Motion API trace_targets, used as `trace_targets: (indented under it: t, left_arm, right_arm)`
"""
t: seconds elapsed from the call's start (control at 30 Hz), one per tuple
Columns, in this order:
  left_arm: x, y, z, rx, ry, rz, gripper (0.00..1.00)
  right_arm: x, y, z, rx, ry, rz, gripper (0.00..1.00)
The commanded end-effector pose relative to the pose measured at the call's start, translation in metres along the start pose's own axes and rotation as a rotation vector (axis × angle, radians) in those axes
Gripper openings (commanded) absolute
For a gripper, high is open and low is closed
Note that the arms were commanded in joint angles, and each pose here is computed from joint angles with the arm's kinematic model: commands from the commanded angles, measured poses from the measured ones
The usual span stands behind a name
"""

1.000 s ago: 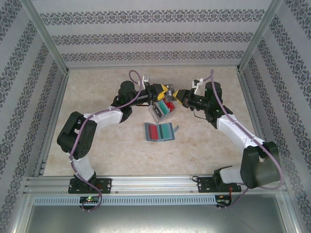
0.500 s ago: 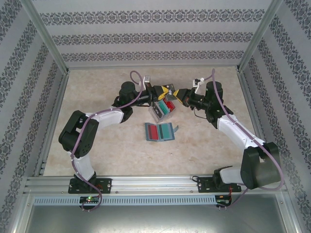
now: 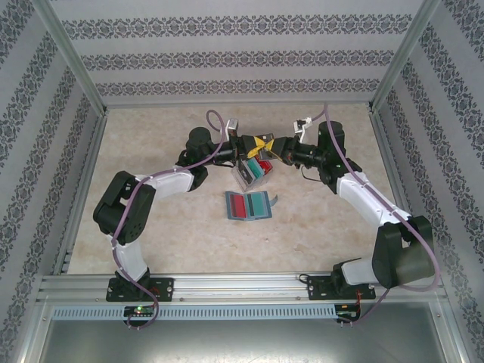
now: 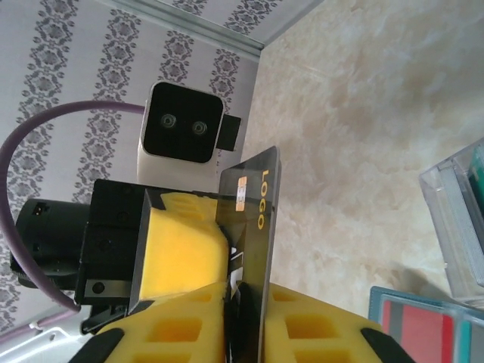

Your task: Put the credit cards into the card holder

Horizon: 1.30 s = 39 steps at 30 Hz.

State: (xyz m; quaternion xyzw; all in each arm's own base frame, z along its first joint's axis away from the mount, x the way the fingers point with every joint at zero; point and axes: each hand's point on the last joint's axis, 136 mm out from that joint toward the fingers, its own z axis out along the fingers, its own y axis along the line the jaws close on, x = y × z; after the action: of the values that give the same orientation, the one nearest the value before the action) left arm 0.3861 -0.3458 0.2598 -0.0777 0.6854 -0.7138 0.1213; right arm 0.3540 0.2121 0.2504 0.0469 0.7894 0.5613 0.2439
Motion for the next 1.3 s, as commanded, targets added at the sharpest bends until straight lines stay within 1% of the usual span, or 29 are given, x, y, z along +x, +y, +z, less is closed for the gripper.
trace_targets:
  t: [0.0,0.03,0.07,0.17,0.27,0.43,0.77,0.87,0.93,1.0,1.07,1.17,1.27]
  left_arm:
    - [0.017,-0.043,0.006,0.115,0.082,0.1,0.06]
    - [0.016,-0.042,0.006,0.115,0.079,0.098,0.11]
    - [0.016,-0.044,0.006,0.12,0.079,0.103,0.13]
    - [0.017,-0.049,0.009,0.137,0.094,0.112,0.17]
    - [0.02,-0.051,0.011,0.146,0.109,0.115,0.18]
    - [0.028,-0.052,0.016,0.149,0.142,0.12,0.18]
    - [0.032,-0.048,0.015,0.142,0.146,0.12,0.18]
    - [0.032,-0.047,0.015,0.136,0.143,0.118,0.17]
    - [0.031,-0.045,0.016,0.132,0.141,0.115,0.16]
    - [0.03,-0.044,0.016,0.133,0.138,0.113,0.15]
    - [0.03,-0.043,0.016,0.133,0.136,0.112,0.15]
    - [0.027,-0.042,0.016,0.131,0.114,0.109,0.13]
    - [0.023,-0.039,0.014,0.127,0.088,0.105,0.15]
  right_arm:
    - [-0.003,-0.01,0.002,0.031,-0.002,-0.003,0.14]
    - [-0.003,-0.011,0.002,0.037,-0.006,0.003,0.14]
    - [-0.003,-0.012,0.002,0.042,-0.012,0.003,0.15]
    - [-0.002,-0.011,0.002,0.043,-0.015,0.002,0.17]
    - [-0.003,-0.016,0.001,0.064,-0.033,0.015,0.17]
    - [-0.008,-0.026,-0.002,0.104,-0.086,0.043,0.18]
    - [-0.013,-0.041,-0.01,0.16,-0.157,0.083,0.19]
    - [-0.012,-0.036,-0.01,0.146,-0.149,0.075,0.19]
    - [-0.01,-0.035,-0.01,0.138,-0.139,0.075,0.17]
    - [-0.009,-0.035,-0.01,0.137,-0.133,0.072,0.19]
    - [-0.008,-0.037,-0.012,0.15,-0.141,0.076,0.18]
    - [-0.008,-0.038,-0.015,0.157,-0.149,0.078,0.2]
    - [-0.003,-0.035,-0.015,0.149,-0.118,0.077,0.18]
